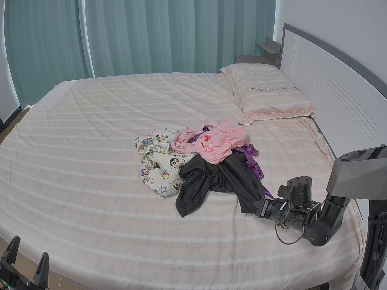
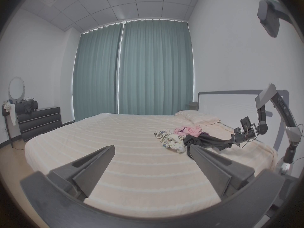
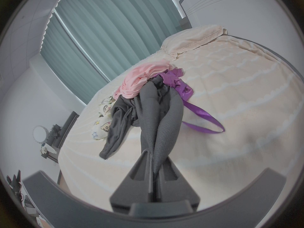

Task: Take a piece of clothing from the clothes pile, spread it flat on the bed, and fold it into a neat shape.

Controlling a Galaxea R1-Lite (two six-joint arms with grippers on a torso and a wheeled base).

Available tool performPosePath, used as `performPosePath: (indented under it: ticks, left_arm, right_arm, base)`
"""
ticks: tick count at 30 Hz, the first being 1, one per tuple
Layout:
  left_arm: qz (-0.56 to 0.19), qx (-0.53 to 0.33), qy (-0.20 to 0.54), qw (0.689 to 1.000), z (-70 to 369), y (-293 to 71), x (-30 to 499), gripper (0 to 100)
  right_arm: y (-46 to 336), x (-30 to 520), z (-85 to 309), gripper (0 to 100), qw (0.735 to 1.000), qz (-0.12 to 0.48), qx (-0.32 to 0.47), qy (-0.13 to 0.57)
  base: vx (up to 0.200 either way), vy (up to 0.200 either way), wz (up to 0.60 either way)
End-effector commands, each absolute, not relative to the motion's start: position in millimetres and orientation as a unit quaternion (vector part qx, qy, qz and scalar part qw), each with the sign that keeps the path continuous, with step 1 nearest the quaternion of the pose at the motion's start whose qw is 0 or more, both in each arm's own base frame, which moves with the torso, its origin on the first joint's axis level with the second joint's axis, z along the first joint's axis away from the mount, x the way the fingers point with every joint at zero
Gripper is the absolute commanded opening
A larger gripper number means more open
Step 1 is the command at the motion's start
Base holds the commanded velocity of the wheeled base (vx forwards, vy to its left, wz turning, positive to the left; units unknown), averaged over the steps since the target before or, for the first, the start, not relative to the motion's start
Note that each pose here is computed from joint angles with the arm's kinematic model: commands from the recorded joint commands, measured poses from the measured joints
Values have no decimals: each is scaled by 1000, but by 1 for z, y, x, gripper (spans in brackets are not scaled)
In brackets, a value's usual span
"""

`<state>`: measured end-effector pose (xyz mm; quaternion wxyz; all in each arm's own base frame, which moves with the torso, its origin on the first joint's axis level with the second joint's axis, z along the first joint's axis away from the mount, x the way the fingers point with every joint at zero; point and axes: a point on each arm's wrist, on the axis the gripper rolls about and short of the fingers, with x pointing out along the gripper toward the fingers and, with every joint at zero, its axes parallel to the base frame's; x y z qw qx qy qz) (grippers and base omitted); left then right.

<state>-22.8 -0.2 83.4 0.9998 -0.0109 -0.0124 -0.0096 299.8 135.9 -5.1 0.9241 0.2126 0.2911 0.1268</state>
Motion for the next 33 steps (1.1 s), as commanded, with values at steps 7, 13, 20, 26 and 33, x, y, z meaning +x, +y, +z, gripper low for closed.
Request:
performPosePath:
  ticks: [7, 13, 20, 26, 33]
  left_arm:
    - [-194, -7, 84, 977, 162, -9, 26, 100]
    - [-295, 3, 181, 938, 157, -26, 75, 100]
    - [-338, 1, 322, 884, 120, -69, 141, 100]
    - [-305, -6, 343, 889, 85, -105, 187, 100]
    - [-241, -57, 358, 900, 42, -164, 234, 100]
  right_arm:
    - [109, 237, 37, 0, 910, 177, 285, 241]
    - [104, 227, 35, 0, 899, 163, 316, 257]
    - [103, 223, 37, 0, 886, 165, 341, 268]
    - [102, 218, 37, 0, 886, 160, 341, 271]
    - [101, 217, 35, 0, 880, 155, 354, 278]
  base:
    - [0, 0, 0]
    - [0, 0, 0]
    - [0, 0, 0]
    - [0, 0, 0]
    - [0, 0, 0]
